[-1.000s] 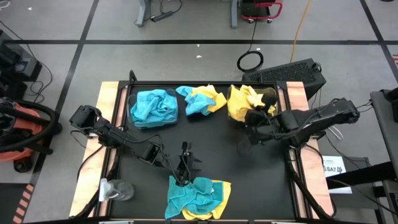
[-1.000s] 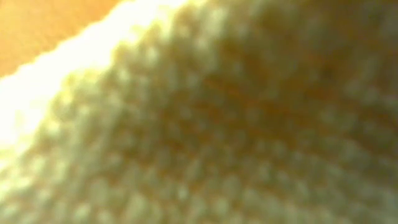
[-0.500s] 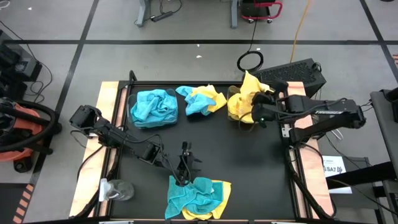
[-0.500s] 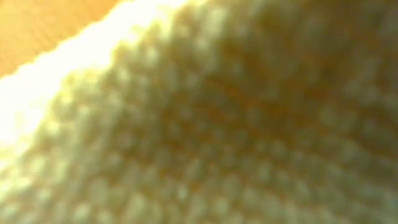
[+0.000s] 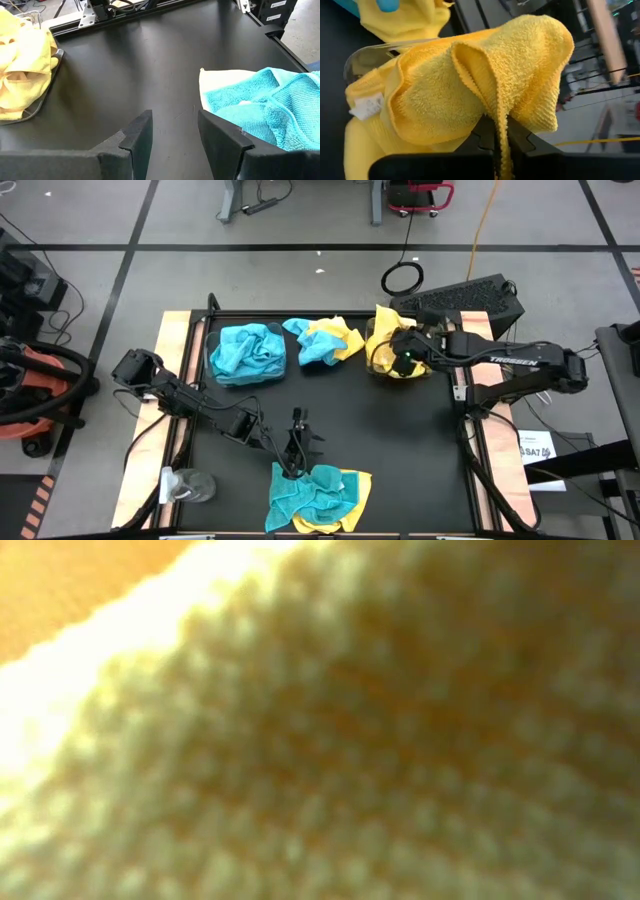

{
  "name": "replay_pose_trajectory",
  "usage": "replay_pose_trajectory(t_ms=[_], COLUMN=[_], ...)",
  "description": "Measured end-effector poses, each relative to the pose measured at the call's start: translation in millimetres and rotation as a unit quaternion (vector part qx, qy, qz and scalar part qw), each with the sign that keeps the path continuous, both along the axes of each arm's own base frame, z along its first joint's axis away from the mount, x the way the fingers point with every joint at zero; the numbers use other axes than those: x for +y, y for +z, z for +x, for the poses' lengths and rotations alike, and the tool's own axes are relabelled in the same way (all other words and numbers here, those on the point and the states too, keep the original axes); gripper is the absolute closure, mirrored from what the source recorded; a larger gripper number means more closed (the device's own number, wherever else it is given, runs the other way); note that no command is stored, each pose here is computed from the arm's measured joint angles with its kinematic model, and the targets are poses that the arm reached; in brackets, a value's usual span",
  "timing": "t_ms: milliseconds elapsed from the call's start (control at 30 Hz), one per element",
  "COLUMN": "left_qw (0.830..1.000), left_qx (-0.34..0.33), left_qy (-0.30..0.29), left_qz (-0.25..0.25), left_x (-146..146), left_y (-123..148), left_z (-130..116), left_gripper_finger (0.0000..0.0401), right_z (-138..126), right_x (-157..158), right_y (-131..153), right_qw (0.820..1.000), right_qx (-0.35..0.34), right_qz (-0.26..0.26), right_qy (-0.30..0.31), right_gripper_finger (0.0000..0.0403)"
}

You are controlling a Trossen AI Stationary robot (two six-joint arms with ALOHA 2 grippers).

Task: Sort microfiber towel by color & place in baskets
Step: Put the yellow microfiber cloth into the right transparent bin

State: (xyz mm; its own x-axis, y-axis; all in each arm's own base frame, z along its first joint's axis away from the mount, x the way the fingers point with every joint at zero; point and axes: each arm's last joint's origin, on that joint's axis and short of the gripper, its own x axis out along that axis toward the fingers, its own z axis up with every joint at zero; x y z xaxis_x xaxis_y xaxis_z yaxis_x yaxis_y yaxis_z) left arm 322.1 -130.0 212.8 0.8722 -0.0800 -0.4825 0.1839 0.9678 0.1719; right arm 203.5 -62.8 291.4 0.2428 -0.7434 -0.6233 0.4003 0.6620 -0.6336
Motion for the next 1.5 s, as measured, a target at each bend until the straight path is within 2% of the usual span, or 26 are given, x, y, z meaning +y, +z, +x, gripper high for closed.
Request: replay_pose_trajectory(t_ms=[400, 1000, 1133, 1500], left_qw=[1.0, 1.0, 1.0, 1.0], left_qx=[0.0, 0.0, 0.0, 0.0], left_qy=[0.0, 0.0, 0.0, -0.002], left_qz=[0.0, 0.0, 0.0, 0.004], left_x=[0.0, 0.0, 0.0, 0.0], left_y=[0.0, 0.1, 0.2, 0.3], left_z=[0.0, 0.0, 0.1, 0.1], left_gripper_finger=[0.0236, 0.0236, 0.0236, 0.0236], right_z=[13.1, 43.7, 45.6, 44.7], right_x=[-30.1, -60.5, -63.7, -64.7], right_y=[-43.9, -111.3, -118.8, -118.4], right_qw=[0.993, 0.976, 0.97, 0.967], right_qx=[-0.065, -0.009, -0.011, -0.02], right_qz=[0.089, 0.21, 0.236, 0.248], right_qy=[0.04, 0.046, 0.051, 0.047], right_gripper_finger=[0.0402, 0.0402, 0.0401, 0.0358])
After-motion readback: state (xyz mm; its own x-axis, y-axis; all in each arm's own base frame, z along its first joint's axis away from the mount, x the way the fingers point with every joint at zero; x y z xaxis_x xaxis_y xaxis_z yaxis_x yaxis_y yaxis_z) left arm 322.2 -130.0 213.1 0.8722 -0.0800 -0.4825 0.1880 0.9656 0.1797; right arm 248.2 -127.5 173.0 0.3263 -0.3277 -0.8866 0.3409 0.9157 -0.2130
